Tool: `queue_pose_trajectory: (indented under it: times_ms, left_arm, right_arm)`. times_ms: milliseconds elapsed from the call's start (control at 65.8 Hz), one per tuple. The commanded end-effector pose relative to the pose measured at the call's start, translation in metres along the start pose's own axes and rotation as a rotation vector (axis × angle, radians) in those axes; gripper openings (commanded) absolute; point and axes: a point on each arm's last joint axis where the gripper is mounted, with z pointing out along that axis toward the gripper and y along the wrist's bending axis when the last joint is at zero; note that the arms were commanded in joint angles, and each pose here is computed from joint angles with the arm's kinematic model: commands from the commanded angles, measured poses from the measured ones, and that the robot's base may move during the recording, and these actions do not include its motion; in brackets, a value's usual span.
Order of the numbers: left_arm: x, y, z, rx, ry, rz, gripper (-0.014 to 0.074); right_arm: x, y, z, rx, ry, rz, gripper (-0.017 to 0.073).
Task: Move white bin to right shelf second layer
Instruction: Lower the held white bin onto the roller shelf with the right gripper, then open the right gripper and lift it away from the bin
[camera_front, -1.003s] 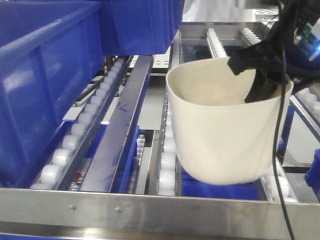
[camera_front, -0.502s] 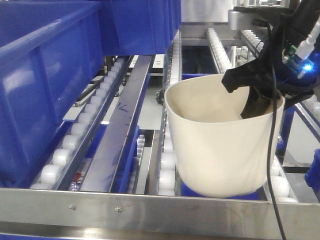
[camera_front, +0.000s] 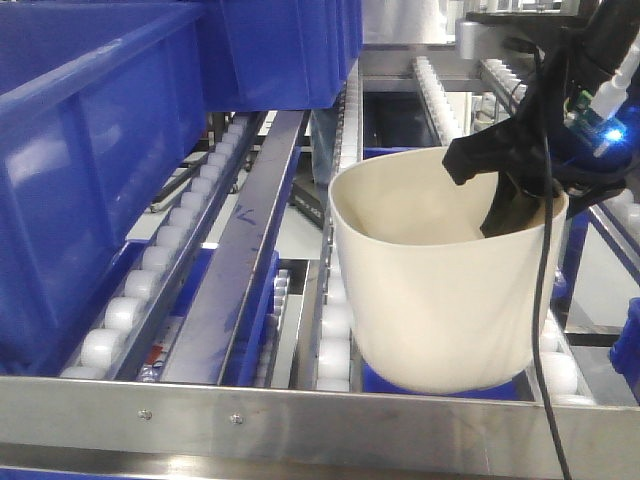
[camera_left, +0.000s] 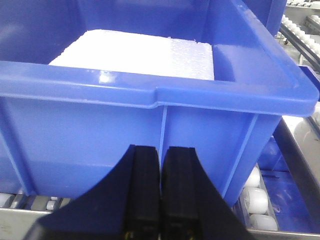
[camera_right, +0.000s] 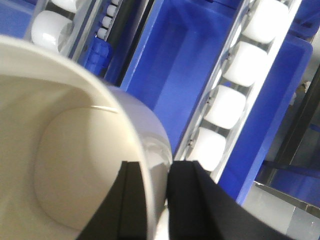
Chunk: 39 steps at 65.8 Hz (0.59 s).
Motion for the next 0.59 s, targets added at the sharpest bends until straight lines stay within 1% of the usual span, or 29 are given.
queue_pose_trajectory:
  times_ms: [0,91,167,258,578]
  left_arm:
    - [0.0,0.0,0.0,0.004,-0.082,-0.012,0.0085]
    - [0.0,0.0,0.0,0.004,-0.082,-0.012,0.0085]
    - [0.0,0.0,0.0,0.004,-0.082,-0.012,0.0085]
    - [0.0,0.0,0.0,0.004,-0.082,-0.012,0.0085]
    - [0.0,0.0,0.0,0.004,-0.082,-0.012,0.0085]
  right_arm:
    - [-0.017,0.001,-0.017,-0.015,-0.127,-0.004,0.0104]
    - [-0.018,0.001,-0.017,-0.015,-0.128,-0.004,0.0211]
    - [-0.018,0.001,-0.017,-0.016,-0.133,-0.004,0.0349]
    - [-0.019,0.002,-0.018,-0.017,-0.14,-0.004,0.0434]
    - [-0.022,0.002,-0.033,-0.024,-0.194,-0.003,0.0445]
